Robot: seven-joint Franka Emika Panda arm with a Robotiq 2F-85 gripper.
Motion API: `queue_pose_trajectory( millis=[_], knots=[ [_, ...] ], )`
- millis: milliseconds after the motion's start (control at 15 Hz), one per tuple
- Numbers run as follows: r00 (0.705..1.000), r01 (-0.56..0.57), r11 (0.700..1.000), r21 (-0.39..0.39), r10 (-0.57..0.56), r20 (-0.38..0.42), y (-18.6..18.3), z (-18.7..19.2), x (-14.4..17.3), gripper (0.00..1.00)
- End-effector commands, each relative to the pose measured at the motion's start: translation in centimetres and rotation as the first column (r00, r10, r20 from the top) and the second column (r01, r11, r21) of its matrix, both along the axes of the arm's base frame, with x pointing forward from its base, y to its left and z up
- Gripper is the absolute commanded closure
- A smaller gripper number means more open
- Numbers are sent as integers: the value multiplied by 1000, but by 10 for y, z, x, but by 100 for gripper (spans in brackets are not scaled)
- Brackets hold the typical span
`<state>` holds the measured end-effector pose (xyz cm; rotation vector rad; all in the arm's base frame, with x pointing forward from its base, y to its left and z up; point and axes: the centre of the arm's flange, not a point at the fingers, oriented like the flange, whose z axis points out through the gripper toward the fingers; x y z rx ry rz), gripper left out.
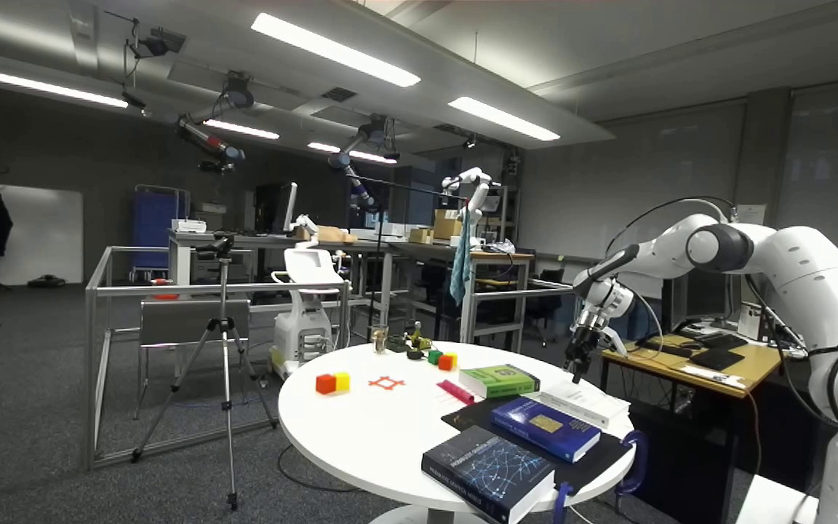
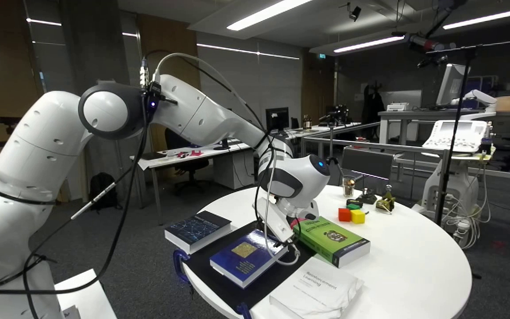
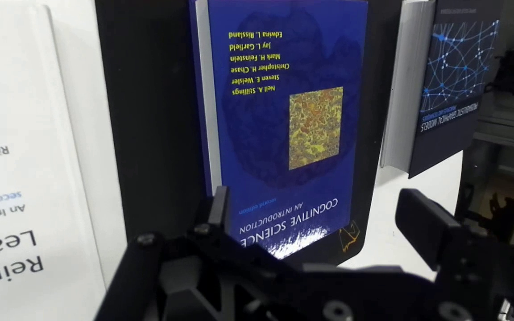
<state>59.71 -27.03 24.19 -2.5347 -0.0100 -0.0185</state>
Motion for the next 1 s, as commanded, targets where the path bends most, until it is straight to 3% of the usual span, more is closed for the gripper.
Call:
queue_pose_trajectory(
  millis=[0,67,333,933],
  knots=[
    [996,22,999,38,-19,-86,-6,14,5,0],
    [1000,6,1000,11,-5,-26,0,0,1,0],
    [998,21,999,28,-19,-66,0,4,-1,0],
    [995,45,997,64,-51,85,6,-35,18,0]
  ],
)
